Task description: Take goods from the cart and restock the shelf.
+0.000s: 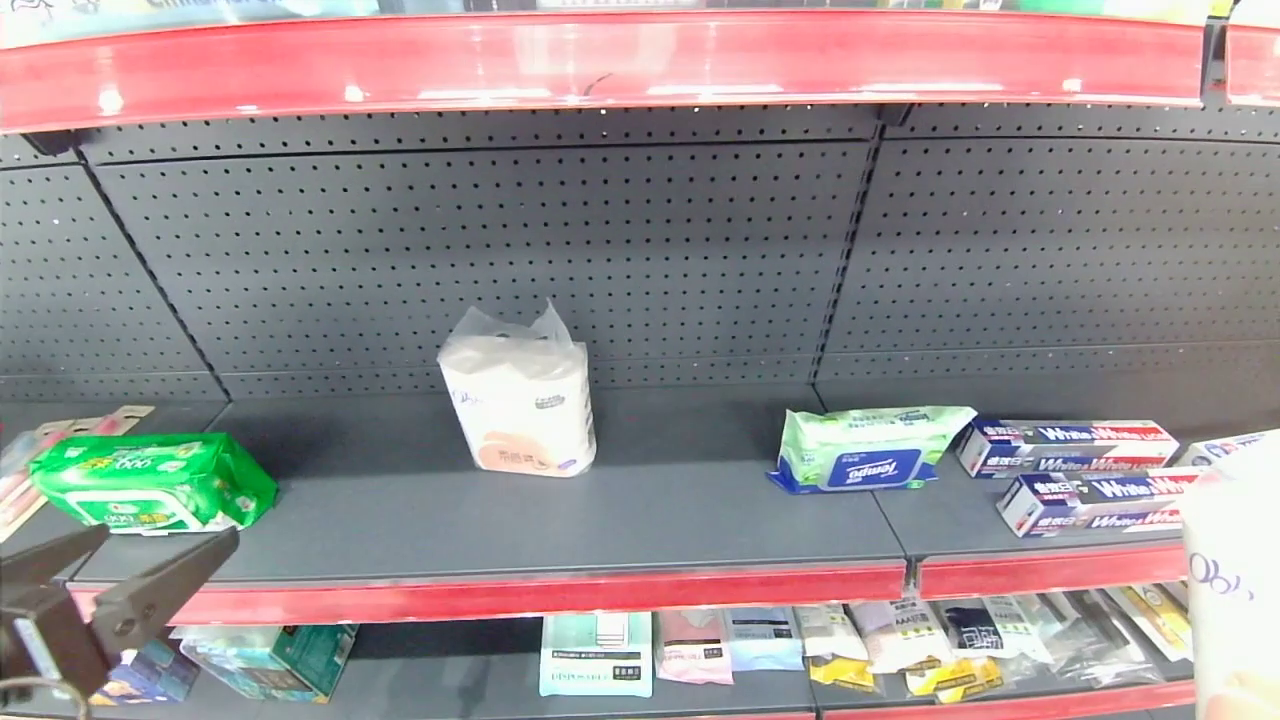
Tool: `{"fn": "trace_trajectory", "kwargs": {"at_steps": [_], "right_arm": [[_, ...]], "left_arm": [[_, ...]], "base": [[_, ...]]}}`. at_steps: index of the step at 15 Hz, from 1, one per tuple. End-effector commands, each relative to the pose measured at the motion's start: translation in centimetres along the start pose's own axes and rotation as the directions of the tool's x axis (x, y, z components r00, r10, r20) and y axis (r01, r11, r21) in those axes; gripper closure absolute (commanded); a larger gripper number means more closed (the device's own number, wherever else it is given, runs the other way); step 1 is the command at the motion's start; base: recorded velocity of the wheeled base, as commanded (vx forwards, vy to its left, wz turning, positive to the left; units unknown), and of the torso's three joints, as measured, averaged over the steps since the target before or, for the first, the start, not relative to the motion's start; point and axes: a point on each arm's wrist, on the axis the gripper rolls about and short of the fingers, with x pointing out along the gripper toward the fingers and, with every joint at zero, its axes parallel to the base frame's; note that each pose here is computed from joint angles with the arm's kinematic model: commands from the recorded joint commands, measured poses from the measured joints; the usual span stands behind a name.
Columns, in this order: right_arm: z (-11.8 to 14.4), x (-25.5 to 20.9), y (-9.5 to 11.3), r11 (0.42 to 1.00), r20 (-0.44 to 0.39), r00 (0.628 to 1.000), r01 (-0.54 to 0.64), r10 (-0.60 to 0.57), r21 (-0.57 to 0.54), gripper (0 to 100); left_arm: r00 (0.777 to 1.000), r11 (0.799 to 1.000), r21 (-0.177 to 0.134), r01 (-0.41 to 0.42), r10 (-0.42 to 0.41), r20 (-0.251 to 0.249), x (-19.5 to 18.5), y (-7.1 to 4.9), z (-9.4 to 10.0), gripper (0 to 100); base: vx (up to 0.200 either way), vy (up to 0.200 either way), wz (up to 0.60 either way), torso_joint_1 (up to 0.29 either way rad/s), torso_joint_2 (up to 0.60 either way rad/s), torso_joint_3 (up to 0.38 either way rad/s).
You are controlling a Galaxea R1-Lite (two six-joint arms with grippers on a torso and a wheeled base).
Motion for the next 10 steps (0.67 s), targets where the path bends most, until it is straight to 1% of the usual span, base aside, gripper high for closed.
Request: {"fn": "trace_trajectory", "kwargs": {"at_steps": [1,2,3,4,5,6,7,8,9,10], "right_arm": [[0.0,0.1,0.0,1.000,-0.007,1.000,-0.005,0.005,0.010,100],[-0.3,0.1,0.1,0.999,-0.013,1.000,-0.004,0.005,0.035,100],[-0.3,0.1,0.1,0.999,-0.014,1.000,-0.003,0.003,0.041,100],[-0.3,0.1,0.1,0.999,-0.012,1.000,0.001,0.000,0.039,100],[-0.2,0.1,0.0,0.999,-0.010,1.000,0.005,-0.004,0.036,100],[-0.2,0.1,0.0,0.999,-0.016,1.000,0.004,-0.004,0.032,100],[-0.3,0.2,0.1,1.000,-0.023,1.000,0.002,-0.002,0.026,100],[-0.4,0.2,0.1,1.000,-0.026,1.000,0.001,-0.001,0.023,100],[-0.5,0.2,0.1,1.000,-0.035,0.999,0.014,-0.014,0.013,100],[-0.5,0.3,0.1,1.000,-0.041,0.999,0.019,-0.018,0.014,100]], "left_arm": [[0.991,1.000,-0.011,-0.018,0.016,-0.136,4.3,0.4,0.2,0],[0.985,1.000,-0.014,-0.023,0.020,-0.173,6.1,0.5,0.1,0],[0.984,1.000,-0.014,-0.024,0.022,-0.176,6.9,0.6,0.2,0],[0.989,1.000,-0.015,0.006,-0.009,-0.150,9.4,0.8,0.2,0],[0.989,0.999,-0.017,0.044,-0.046,-0.138,10.4,0.9,0.2,0],[0.985,0.994,0.028,0.101,-0.096,-0.141,12.2,2.0,-0.2,0],[0.975,0.981,0.105,0.161,-0.142,-0.171,13.4,3.3,-1.0,0],[0.971,0.975,0.124,0.185,-0.162,-0.176,13.7,3.7,-1.2,0],[0.938,0.916,0.224,0.333,-0.297,-0.180,15.0,5.7,-2.1,0],[0.920,0.886,0.257,0.387,-0.351,-0.176,15.9,6.7,-2.2,0]], "base": [[0.000,0.000,0.00,0.000,0.00,0.000],[0.000,0.000,0.00,0.000,0.00,0.000],[0.000,0.000,0.00,0.000,0.00,0.000],[0.000,0.000,0.00,0.000,0.00,0.000],[0.000,0.000,0.00,0.000,0.00,0.000],[0.000,0.000,0.00,0.000,0.00,0.000],[0.000,0.000,0.00,0.000,0.00,0.000],[0.000,0.000,0.00,0.000,0.00,0.000],[0.000,0.000,0.00,0.000,0.00,0.000],[0.000,0.000,0.00,0.000,0.00,0.000]]}}
